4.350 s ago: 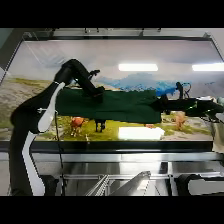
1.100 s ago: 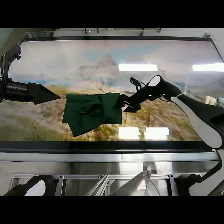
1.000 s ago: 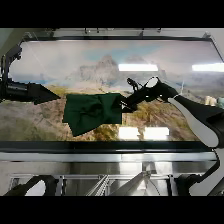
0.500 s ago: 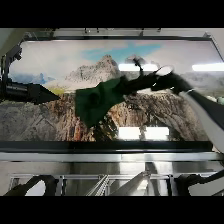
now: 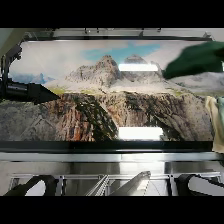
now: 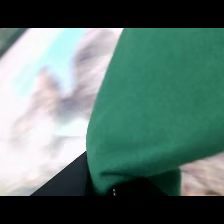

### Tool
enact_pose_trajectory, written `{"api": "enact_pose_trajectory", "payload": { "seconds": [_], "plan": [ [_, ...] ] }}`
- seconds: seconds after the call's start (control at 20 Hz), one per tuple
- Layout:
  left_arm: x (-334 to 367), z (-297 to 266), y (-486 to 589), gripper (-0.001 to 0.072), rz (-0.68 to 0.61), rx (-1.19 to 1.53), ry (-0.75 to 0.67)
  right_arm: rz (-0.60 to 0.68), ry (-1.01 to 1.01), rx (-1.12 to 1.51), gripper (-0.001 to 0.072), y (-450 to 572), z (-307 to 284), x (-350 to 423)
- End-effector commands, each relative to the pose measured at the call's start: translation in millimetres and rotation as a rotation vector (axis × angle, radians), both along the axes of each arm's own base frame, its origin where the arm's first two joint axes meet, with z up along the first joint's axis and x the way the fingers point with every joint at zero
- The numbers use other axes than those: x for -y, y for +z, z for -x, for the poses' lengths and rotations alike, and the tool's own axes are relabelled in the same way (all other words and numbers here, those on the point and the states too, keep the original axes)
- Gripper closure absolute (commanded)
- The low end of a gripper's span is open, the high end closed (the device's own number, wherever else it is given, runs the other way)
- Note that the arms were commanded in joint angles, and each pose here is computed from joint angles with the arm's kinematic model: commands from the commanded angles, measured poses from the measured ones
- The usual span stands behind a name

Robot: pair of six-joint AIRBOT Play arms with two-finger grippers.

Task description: Fold the shirts.

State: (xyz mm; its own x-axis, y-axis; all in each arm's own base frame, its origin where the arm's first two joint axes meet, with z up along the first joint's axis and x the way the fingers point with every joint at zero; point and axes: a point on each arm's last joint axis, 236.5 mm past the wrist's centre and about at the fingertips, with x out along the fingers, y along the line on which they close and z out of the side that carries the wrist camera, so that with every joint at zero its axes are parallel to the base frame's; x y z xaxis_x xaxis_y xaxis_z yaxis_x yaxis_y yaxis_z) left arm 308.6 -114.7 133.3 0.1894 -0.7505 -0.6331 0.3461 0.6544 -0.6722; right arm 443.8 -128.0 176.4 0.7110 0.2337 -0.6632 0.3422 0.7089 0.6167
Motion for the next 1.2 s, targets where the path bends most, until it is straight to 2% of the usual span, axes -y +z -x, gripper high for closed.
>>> {"api": "enact_pose_trajectory", "payload": {
  "seconds": [0.0, 0.2, 0.45, 0.5, 0.55, 0.6, 0.65, 0.85, 1.0, 1.05, 1.1, 1.15],
  "plan": [
    [-1, -2, 0, 0.0688, -0.003, 0.007, 0.007, 0.177, -0.327, -0.403, 0.0691, -52, 132, 135],
    [-1, -5, 0, 0.0688, -0.004, 0.013, 0.014, 0.252, -0.509, -0.742, 0.0691, -84, 244, 174],
    [-2, -9, 0, 0.0688, -0.007, 0.025, 0.028, 0.168, -0.495, -0.841, 0.0678, -102, 267, 153],
    [-2, -9, 0, 0.0688, -0.007, 0.025, 0.027, 0.130, -0.477, -0.857, 0.0556, -104, 268, 144],
    [-2, -9, 0, 0.0688, -0.007, 0.026, 0.028, 0.095, -0.458, -0.884, 0.0154, -106, 272, 135],
    [-2, -9, 0, 0.0688, -0.007, 0.026, 0.027, 0.074, -0.448, -0.909, 0.0009, -105, 276, 128],
    [-2, -9, 0, 0.0688, -0.009, 0.033, 0.020, 0.052, -0.443, -0.932, 0.0009, -105, 281, 122],
    [-2, -8, 1, 0.0688, -0.009, 0.040, 0.011, -0.058, -0.424, -0.933, 0.0009, -102, 275, 97],
    [0, -11, 3, 0.0688, -0.002, 0.051, 0.019, -0.233, -0.259, -0.671, 0.0021, -77, 212, 46],
    [2, -10, 3, 0.0688, -0.003, 0.050, 0.012, -0.252, -0.169, -0.565, 0.0228, -62, 189, 26],
    [8, -8, 3, 0.0689, -0.002, 0.050, -0.006, -0.232, -0.078, -0.470, 0.0599, -47, 169, 6],
    [16, -4, 3, 0.0688, -0.001, 0.047, -0.033, -0.175, 0.013, -0.391, 0.0688, -32, 154, -17]
  ]
}}
